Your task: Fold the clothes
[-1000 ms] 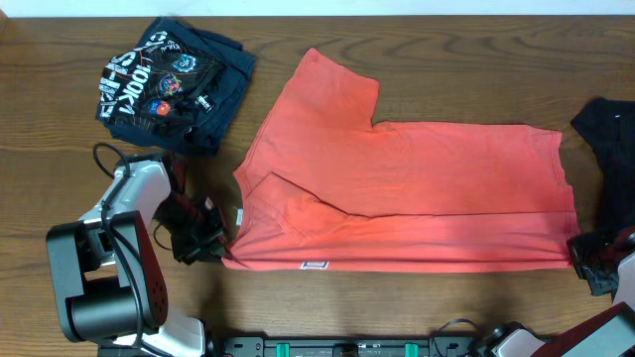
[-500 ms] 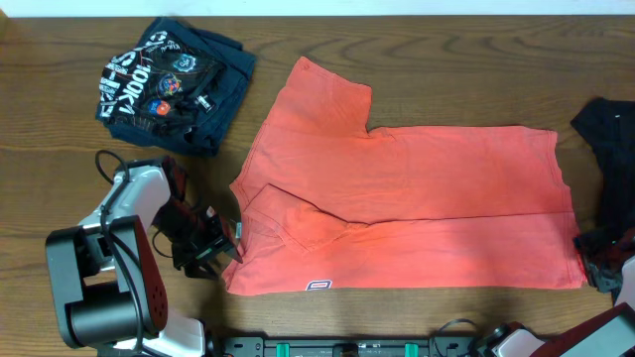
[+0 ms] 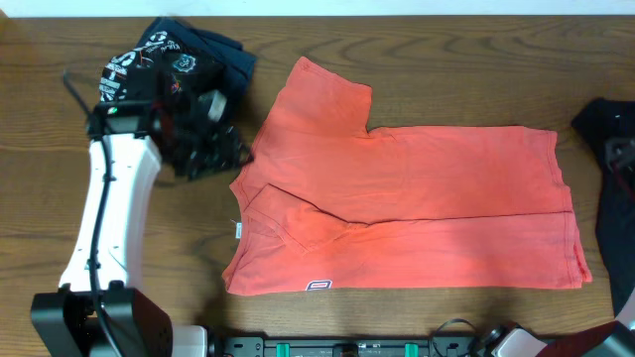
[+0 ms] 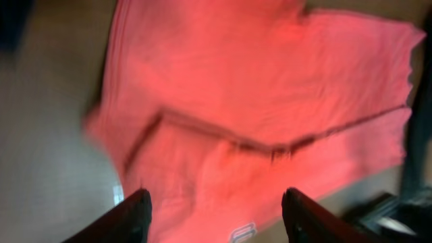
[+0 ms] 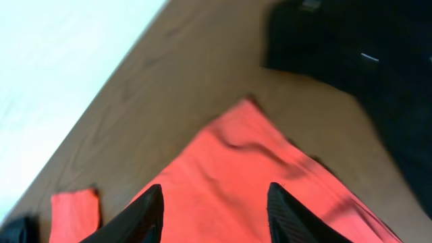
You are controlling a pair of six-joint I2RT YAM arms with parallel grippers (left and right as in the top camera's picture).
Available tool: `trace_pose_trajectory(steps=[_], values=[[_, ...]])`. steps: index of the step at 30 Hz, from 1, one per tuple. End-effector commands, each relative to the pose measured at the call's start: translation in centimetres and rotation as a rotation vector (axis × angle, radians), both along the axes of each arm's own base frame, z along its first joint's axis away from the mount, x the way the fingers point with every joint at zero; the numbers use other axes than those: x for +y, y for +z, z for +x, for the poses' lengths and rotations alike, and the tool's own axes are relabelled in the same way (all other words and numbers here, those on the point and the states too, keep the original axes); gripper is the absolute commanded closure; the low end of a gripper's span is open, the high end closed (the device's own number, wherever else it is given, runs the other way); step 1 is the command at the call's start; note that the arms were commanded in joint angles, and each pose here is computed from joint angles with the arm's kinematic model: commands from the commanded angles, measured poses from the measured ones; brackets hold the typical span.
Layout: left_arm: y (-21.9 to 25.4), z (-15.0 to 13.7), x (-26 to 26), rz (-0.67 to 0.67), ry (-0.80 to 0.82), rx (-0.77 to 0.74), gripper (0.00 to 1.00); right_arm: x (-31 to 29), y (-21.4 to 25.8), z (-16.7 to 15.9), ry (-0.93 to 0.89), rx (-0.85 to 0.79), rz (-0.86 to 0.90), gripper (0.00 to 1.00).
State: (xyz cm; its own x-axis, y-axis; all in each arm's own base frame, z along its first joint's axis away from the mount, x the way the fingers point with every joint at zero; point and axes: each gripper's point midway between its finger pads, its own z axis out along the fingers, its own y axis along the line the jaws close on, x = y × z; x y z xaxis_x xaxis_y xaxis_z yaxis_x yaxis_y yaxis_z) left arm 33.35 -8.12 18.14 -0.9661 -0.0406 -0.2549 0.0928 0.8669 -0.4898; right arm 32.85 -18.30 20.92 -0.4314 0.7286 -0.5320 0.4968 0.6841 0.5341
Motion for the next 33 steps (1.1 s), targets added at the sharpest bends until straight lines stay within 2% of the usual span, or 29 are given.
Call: trace_pose_trajectory(steps=[1, 5, 9, 13, 18, 24, 30, 33], values=[[1.3, 2.4, -1.7, 0.117, -0.086, -0.131, 0.36, 1.7, 0.1, 2.6, 0.100, 0.011, -0.045, 0.51], [0.4, 6.2, -3.2, 0.213, -0.118, -0.198, 0.37, 2.5, -1.3, 5.2, 0.159, 0.050, -0.016, 0.49], [-1.9, 11.0, -4.0, 0.227, -0.113, -0.238, 0.37, 3.4, -3.3, 6.6, 0.234, 0.102, 0.028, 0.48], [-4.7, 16.2, -4.9, 0.222, -0.107, -0.294, 0.37, 3.6, -4.7, 6.3, 0.265, 0.142, 0.036, 0.44], [-8.9, 20.8, -5.6, 0.283, -0.124, -0.392, 0.32, 4.3, -5.7, 4.6, 0.310, 0.215, 0.037, 0.45], [-14.0, 23.2, -5.7, 0.309, -0.110, -0.416, 0.32, 4.3, -7.3, 2.1, 0.278, 0.350, 0.051, 0.46], [-18.1, 23.5, -6.3, 0.292, -0.126, -0.389, 0.34, 4.7, -7.5, 1.5, 0.275, 0.374, 0.075, 0.48], [-18.6, 23.1, -7.0, 0.268, -0.145, -0.376, 0.45, 4.7, -7.5, 1.5, 0.266, 0.374, 0.084, 0.49]])
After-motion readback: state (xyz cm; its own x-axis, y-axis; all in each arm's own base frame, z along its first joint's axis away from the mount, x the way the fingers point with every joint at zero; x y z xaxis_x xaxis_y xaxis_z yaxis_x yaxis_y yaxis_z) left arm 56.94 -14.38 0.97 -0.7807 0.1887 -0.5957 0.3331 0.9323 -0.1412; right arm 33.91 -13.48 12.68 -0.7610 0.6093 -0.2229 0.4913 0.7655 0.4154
